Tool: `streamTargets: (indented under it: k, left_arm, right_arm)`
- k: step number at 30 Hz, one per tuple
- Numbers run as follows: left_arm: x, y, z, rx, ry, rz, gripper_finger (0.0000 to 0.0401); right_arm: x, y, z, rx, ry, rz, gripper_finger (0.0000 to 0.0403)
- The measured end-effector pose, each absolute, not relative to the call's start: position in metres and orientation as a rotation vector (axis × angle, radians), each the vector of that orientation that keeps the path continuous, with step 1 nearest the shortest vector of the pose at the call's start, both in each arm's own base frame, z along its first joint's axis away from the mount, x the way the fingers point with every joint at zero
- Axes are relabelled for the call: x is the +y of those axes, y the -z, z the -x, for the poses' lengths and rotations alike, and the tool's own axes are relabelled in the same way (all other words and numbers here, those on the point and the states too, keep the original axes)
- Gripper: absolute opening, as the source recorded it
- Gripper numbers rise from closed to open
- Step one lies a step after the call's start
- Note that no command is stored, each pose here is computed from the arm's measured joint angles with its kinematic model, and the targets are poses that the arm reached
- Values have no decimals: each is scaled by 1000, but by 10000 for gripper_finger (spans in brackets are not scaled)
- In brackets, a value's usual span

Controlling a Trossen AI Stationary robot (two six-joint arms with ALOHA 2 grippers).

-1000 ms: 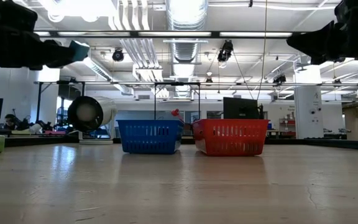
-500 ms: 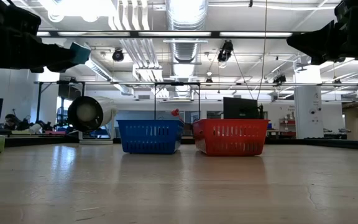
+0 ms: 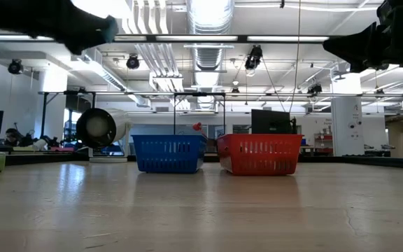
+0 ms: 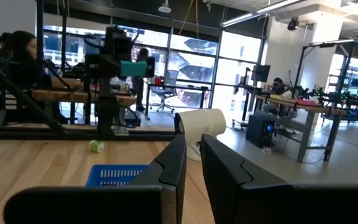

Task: Pick & Place Office items
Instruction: Put the light blue digital clock into the blue bin

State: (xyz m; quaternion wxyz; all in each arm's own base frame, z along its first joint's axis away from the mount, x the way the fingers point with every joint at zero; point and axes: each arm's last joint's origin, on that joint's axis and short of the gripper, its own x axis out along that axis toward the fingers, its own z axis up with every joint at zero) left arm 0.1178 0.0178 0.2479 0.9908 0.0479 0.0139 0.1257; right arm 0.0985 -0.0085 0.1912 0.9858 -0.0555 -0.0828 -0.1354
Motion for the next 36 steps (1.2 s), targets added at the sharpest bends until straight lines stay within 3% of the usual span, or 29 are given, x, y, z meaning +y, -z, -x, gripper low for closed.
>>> streamTargets:
  k: [8,13,19,26,36]
  left_arm:
    - [28,-273,-205,493,-205,-182,283]
    - [34,-243,-264,760,-115,-206,283]
    - [42,-209,-312,889,-1,-166,283]
    - [46,-173,-327,1075,128,-72,283]
    - [47,-161,-332,1110,125,-42,283]
  right_arm:
    - [-8,-191,-98,-166,271,112,43]
    - [-8,-191,-99,-163,271,114,43]
    - [-8,-190,-99,-156,271,116,43]
    - [-8,-190,-99,-156,271,113,43]
    - [-8,-190,-99,-156,271,111,43]
